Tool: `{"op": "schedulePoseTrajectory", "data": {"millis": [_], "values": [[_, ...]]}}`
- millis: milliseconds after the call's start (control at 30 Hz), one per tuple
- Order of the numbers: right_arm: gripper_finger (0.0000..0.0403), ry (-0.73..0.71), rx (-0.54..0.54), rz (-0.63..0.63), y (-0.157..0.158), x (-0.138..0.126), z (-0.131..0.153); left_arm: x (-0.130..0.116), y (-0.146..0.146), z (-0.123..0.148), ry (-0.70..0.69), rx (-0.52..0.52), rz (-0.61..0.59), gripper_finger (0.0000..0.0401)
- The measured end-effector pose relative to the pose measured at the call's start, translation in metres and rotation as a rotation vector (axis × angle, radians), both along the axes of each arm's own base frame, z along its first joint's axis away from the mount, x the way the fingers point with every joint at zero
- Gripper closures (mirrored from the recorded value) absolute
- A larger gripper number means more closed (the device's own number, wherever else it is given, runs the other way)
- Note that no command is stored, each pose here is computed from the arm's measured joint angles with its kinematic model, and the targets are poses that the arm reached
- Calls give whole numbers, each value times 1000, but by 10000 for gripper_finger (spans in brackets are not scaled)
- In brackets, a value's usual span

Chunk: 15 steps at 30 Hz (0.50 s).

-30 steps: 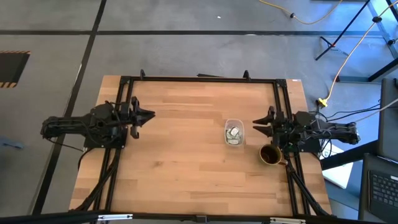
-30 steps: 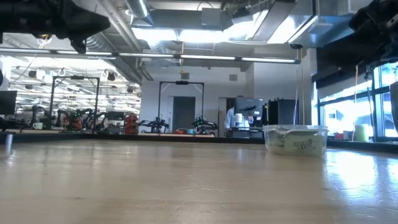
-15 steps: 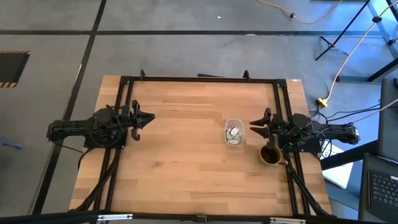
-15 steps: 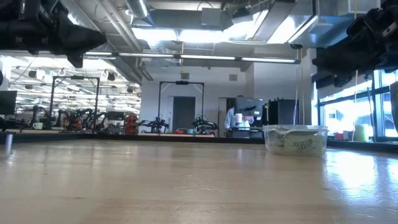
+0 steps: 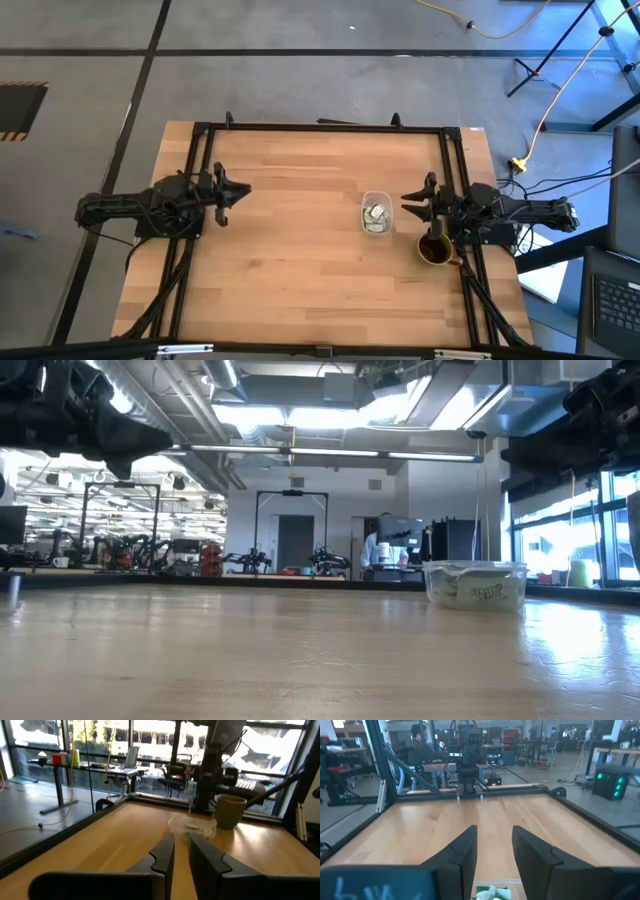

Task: Pick and place items into bin
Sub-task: Return to Home Position

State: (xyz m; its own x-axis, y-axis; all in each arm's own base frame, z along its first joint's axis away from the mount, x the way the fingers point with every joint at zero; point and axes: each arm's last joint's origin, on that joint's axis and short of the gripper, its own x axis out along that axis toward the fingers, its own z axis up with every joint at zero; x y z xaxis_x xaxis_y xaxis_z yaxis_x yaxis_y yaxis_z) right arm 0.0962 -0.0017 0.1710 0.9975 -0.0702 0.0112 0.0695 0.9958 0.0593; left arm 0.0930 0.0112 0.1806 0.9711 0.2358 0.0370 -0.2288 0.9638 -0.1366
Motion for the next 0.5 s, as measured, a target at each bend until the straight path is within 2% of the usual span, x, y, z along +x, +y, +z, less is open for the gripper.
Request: {"op": "schedulePoseTrajectory", "data": {"millis": [167,267,500], "values": [[276,4,-57,-1,0,0,0,0,0,-8,79,-15,7,353],[276,5,-72,-1,0,0,0,1,1,-8,68,-7,22,354],[276,4,-38,-1,0,0,0,1,0,-8,105,137,13,349]]}}
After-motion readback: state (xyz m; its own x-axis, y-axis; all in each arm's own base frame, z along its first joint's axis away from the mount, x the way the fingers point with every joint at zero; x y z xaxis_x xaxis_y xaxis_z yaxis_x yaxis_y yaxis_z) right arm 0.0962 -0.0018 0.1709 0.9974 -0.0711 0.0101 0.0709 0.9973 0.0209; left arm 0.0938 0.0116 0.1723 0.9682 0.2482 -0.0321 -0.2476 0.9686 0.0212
